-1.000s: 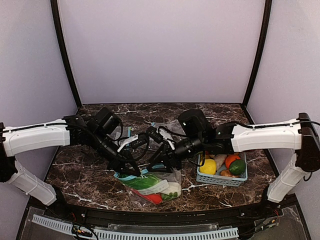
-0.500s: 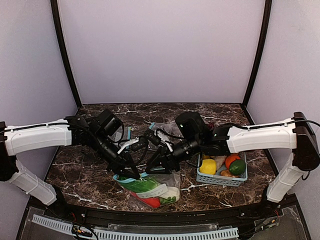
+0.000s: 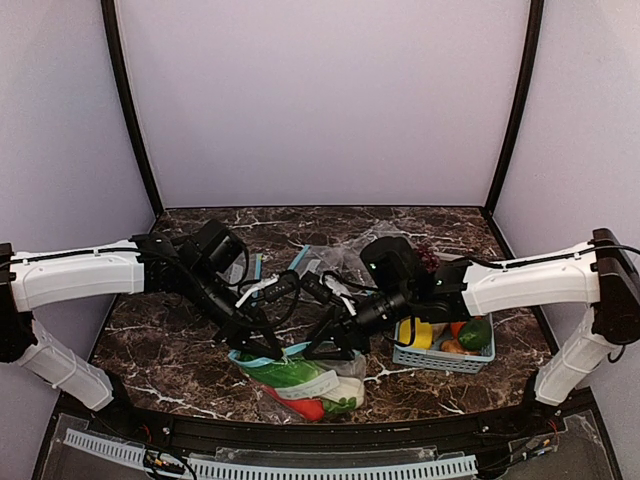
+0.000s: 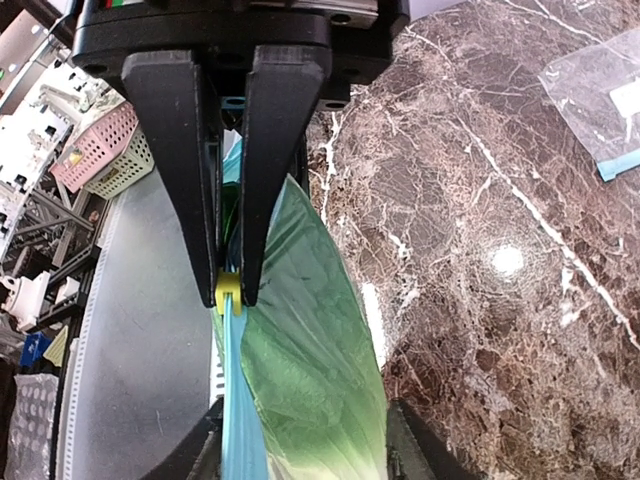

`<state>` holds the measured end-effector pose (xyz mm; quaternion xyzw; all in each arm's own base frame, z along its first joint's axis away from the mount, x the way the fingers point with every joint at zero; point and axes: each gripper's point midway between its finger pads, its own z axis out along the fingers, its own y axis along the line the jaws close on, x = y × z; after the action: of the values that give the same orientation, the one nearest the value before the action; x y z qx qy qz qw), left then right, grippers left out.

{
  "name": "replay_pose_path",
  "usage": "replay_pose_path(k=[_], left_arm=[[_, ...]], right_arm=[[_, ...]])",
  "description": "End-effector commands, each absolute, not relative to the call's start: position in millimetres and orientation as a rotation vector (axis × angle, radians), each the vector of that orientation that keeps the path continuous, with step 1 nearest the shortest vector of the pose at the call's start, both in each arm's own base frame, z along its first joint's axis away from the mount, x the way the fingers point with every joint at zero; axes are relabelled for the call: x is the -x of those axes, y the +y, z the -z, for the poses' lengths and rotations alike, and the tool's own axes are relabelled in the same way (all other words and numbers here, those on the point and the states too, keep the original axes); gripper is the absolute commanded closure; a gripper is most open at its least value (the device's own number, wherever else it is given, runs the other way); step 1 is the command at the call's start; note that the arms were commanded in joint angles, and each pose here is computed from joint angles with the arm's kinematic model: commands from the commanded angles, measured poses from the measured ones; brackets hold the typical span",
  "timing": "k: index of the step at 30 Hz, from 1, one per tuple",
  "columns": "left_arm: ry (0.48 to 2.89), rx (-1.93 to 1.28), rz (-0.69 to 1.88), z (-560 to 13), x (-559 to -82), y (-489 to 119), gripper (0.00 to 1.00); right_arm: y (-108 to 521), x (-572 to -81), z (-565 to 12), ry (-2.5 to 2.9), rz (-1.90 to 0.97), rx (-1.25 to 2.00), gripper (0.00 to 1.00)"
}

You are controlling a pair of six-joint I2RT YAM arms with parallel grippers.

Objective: Place the food in the zip-top bag and seal the zipper
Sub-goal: Hold the zipper food storage bag at the center of the board, then zip the zipper of the food storage bag.

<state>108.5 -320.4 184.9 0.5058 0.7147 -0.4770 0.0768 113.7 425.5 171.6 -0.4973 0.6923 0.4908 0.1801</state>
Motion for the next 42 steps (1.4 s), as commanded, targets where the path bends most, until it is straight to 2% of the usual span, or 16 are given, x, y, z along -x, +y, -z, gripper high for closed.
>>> replay_pose_path(k=[1, 3, 6, 7, 19, 42], left_arm=[[2.058, -1.516, 1.488, -200.3, -105.3, -321.0, 0.99], [2.057, -1.517, 1.489, -200.5, -105.8, -321.5, 0.99], [2.063, -1.519, 1.477, -198.7, -106.6, -320.8, 0.99], [2.068, -1.519, 1.474, -197.8, -106.8, -320.4, 0.99], [2.154, -1.498, 1.359, -177.8, -110.5, -299.4, 0.99], [2.273, -1.532, 1.126, -152.6, -129.7, -291.7, 0.99]], right_arm=[[428.3, -109.9, -182.6, 1.917, -1.41, 1.397, 0.58], [430.1, -110.1, -186.5, 1.902, -1.419, 1.395, 0.68], [431.6, -110.9, -190.9, 1.885, -1.424, 1.391, 0.95], [430.8, -111.6, -190.9, 1.887, -1.419, 1.386, 1.0], [383.3, -145.2, -180.8, 2.035, -1.139, 1.211, 1.0], [358.5, -144.1, -188.6, 2.019, -1.103, 1.216, 1.0]])
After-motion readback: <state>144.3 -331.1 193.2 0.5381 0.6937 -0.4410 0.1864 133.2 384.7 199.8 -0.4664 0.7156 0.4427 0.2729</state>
